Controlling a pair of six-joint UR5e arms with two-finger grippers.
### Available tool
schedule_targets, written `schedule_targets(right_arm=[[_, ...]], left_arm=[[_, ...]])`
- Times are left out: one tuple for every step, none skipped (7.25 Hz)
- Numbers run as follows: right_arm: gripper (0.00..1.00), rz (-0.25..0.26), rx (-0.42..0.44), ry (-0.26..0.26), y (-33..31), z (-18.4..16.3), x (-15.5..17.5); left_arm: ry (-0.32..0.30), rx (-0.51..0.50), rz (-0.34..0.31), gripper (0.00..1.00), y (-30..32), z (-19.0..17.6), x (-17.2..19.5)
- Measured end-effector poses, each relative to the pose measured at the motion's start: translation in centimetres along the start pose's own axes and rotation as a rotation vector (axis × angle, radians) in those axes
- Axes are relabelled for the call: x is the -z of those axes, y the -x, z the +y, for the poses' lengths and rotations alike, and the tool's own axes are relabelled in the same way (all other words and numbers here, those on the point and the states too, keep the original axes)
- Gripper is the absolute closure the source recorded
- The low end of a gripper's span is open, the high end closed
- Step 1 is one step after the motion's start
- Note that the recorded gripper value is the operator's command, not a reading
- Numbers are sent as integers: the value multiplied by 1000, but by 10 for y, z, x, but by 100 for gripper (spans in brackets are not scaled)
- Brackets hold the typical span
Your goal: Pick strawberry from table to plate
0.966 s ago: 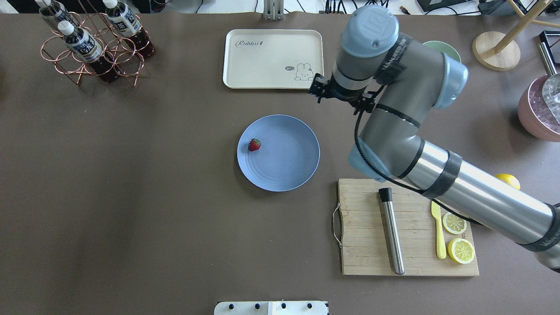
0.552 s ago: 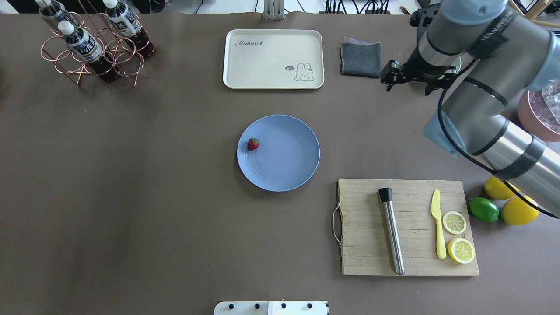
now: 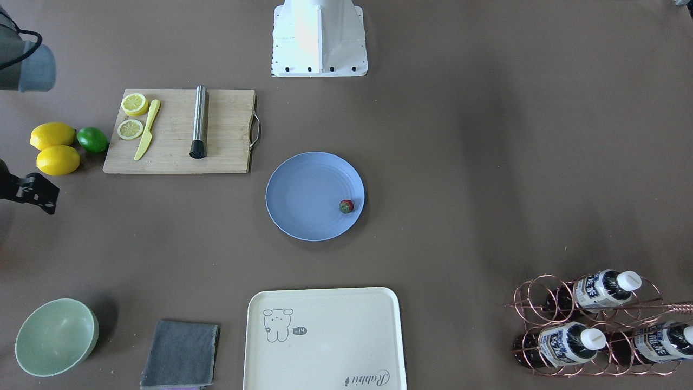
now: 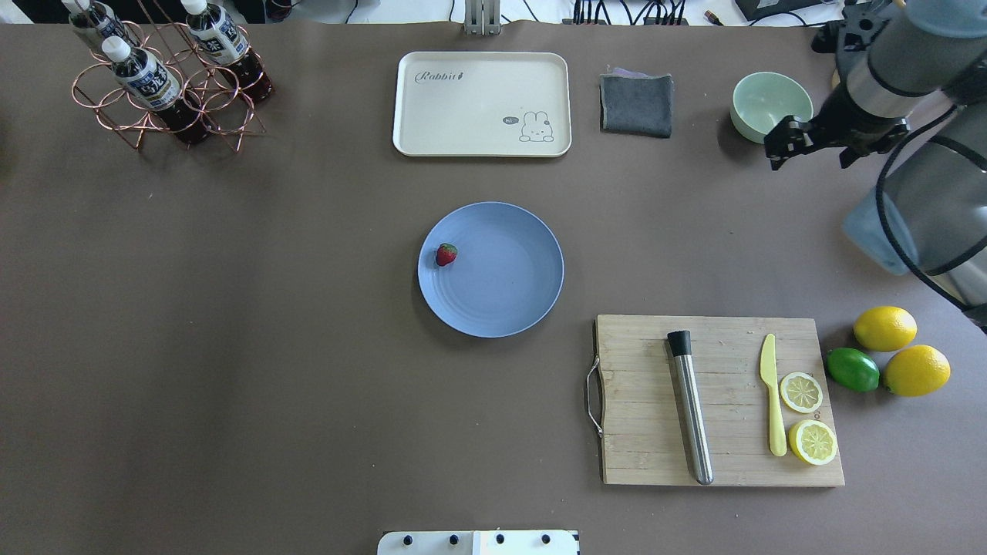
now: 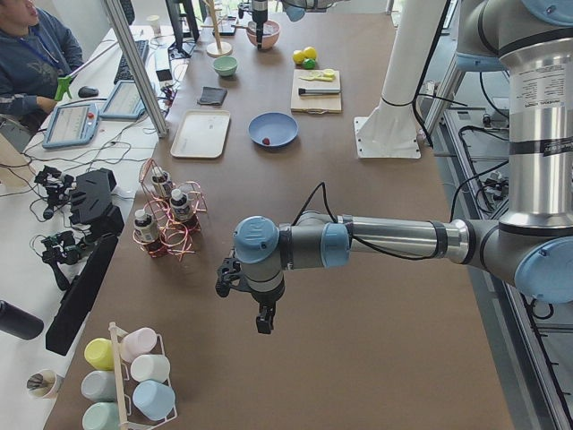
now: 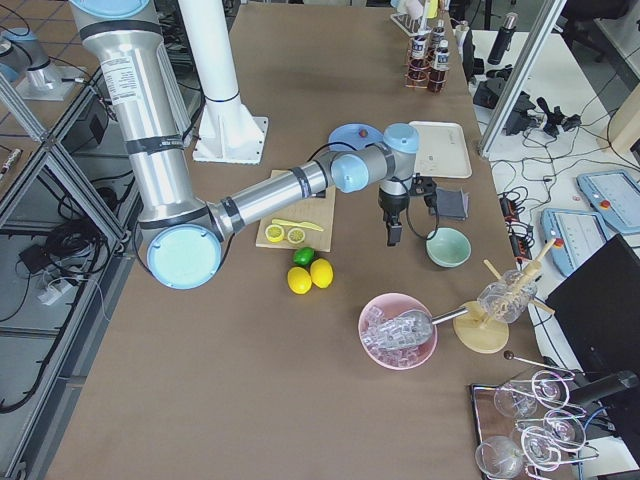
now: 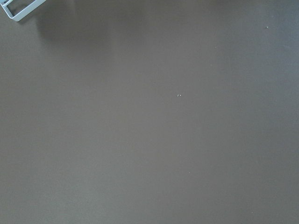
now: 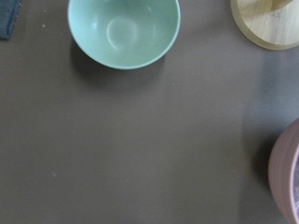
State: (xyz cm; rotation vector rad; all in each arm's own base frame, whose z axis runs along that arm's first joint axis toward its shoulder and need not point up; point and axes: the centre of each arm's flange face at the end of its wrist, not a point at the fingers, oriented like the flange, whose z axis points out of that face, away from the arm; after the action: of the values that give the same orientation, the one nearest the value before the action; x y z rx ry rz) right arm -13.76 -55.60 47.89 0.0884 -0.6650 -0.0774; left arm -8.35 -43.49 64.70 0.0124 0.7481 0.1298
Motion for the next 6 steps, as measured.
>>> schedule_targets(right_arm=[[0, -9, 34, 14, -52, 17, 3], [0, -11, 59, 23, -100, 35, 5], [0, -9, 73, 27, -141, 53, 7], [0, -16, 79, 32, -178, 68, 8], [0, -30, 74, 36, -209, 80, 7], [0, -36, 53, 41, -232, 91, 4]], left_arm=[[0, -1, -1, 1, 0, 0, 0], [0, -1, -1, 1, 0, -1, 0], [-2, -3, -2, 1, -1, -2, 1], [-3, -3, -3, 1, -1, -3, 2], [-3, -2, -2, 1, -1, -4, 2], [-5, -1, -2, 1, -1, -5, 2]])
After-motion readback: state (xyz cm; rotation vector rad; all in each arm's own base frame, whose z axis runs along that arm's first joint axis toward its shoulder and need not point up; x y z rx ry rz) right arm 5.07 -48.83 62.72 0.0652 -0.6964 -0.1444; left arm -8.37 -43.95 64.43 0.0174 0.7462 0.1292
